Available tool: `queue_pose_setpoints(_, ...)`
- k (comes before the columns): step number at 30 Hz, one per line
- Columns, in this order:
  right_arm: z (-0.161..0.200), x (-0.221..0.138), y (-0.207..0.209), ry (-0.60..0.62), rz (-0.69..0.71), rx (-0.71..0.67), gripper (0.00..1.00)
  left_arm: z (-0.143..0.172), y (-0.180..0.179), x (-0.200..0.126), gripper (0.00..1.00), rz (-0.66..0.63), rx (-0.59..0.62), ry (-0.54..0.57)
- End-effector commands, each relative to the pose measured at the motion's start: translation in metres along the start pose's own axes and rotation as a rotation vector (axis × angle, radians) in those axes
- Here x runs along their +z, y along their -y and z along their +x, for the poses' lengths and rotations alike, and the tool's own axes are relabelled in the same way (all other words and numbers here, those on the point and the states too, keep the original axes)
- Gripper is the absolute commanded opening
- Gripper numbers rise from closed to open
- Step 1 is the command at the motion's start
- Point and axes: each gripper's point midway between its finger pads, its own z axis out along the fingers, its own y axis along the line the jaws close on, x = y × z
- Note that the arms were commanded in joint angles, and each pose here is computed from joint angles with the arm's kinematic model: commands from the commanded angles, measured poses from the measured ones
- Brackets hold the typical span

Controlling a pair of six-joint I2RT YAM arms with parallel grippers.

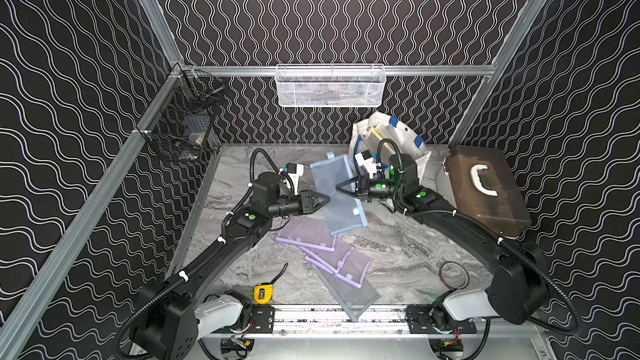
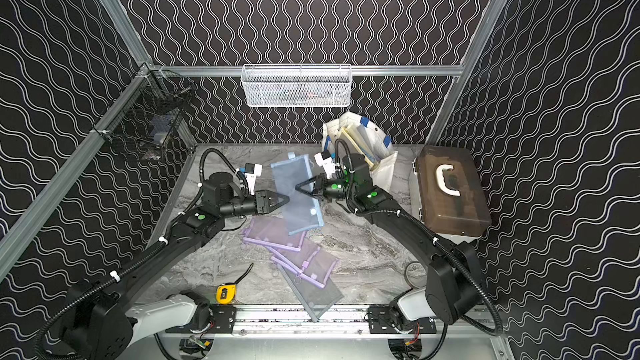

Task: Put the pencil pouch into the canvas bag
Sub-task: Pick up the pencil pouch, then place the pencil pouch in the canvas bag.

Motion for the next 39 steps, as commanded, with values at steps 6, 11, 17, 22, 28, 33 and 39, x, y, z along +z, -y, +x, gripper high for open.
queue_pose_setpoints(6, -0.057, -0.045, 0.039, -0.003, 0.385, -0.154, 0.00, 0.017, -0.051, -0.004, 0.93, -0.232, 0.001, -0.056)
queue_pose_setpoints(11, -0.110, -0.100, 0.056, 0.059, 0.604, -0.240, 0.00, 0.021, -0.061, -0.006, 0.99, -0.274, 0.001, -0.066)
queue_pose_setpoints(17, -0.179, -0.150, 0.062, 0.170, 0.807, -0.386, 0.00, 0.023, -0.063, -0.004, 0.99, -0.273, -0.009, -0.077)
queue_pose_setpoints(22, -0.218, -0.161, 0.074, 0.189, 0.933, -0.505, 0.00, 0.027, -0.066, -0.003, 0.99, -0.271, -0.017, -0.083)
queue_pose_setpoints(28, -0.238, -0.163, 0.092, 0.167, 0.999, -0.613, 0.00, 0.027, -0.068, 0.001, 0.99, -0.265, -0.023, -0.086)
queue_pose_setpoints(33, -0.231, -0.148, 0.121, 0.107, 0.990, -0.625, 0.00, 0.027, -0.070, 0.004, 0.99, -0.260, -0.036, -0.089)
queue_pose_setpoints(39, -0.216, -0.132, 0.151, 0.048, 0.957, -0.581, 0.00, 0.027, -0.074, 0.006, 0.99, -0.266, -0.042, -0.090)
